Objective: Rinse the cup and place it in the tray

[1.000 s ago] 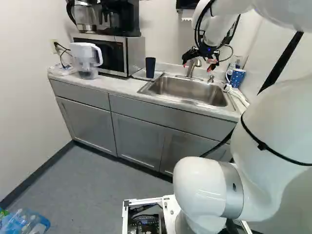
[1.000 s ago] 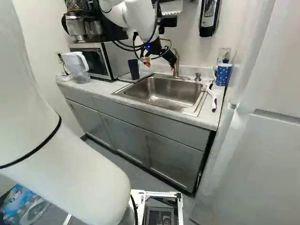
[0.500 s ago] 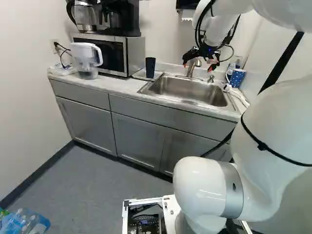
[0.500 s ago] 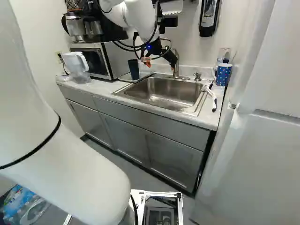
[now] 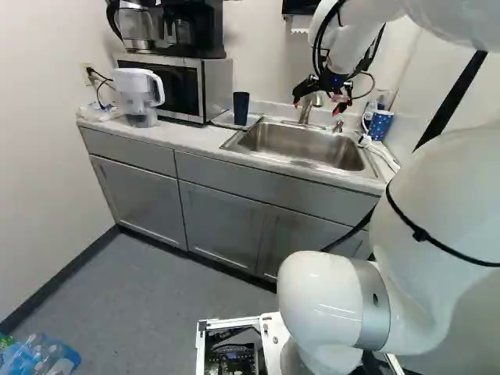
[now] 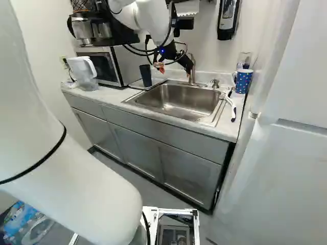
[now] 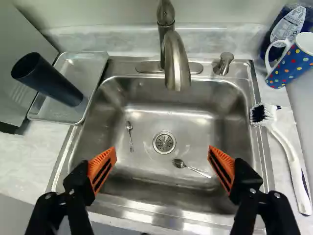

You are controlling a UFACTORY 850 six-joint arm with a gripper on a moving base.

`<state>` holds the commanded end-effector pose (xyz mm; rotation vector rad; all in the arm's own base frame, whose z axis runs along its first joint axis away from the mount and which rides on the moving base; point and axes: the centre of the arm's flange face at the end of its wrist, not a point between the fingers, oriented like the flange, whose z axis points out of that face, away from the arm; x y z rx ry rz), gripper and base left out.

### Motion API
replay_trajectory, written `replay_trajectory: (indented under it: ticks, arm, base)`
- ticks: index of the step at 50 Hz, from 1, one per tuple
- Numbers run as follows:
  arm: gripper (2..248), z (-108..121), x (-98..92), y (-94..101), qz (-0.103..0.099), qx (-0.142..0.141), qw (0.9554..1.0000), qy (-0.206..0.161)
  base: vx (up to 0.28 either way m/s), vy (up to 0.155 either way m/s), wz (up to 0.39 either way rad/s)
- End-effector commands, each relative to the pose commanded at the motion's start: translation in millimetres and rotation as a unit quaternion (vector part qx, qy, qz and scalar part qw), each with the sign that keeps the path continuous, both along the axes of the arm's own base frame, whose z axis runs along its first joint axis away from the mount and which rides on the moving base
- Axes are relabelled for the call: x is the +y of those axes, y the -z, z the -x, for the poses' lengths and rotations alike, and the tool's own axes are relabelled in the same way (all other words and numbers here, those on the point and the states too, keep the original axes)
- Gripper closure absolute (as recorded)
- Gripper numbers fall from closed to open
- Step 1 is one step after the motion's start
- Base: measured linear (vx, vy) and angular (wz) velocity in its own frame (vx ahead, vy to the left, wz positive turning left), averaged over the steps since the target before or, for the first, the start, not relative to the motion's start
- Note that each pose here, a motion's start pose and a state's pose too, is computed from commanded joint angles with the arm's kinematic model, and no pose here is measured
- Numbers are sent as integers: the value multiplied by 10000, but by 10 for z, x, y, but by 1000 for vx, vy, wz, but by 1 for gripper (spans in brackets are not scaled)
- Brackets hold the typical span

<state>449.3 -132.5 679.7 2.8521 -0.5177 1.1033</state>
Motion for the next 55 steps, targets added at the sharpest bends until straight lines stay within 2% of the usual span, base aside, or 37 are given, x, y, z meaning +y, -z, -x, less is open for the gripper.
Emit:
replay_trajectory:
  ticks: [29, 55]
  arm:
    - [3, 0, 0, 0, 0, 0, 10000, 0]
    - [3, 0, 0, 0, 0, 0, 10000, 0]
  base:
    - [-7, 4, 2]
    - [-51, 31, -1]
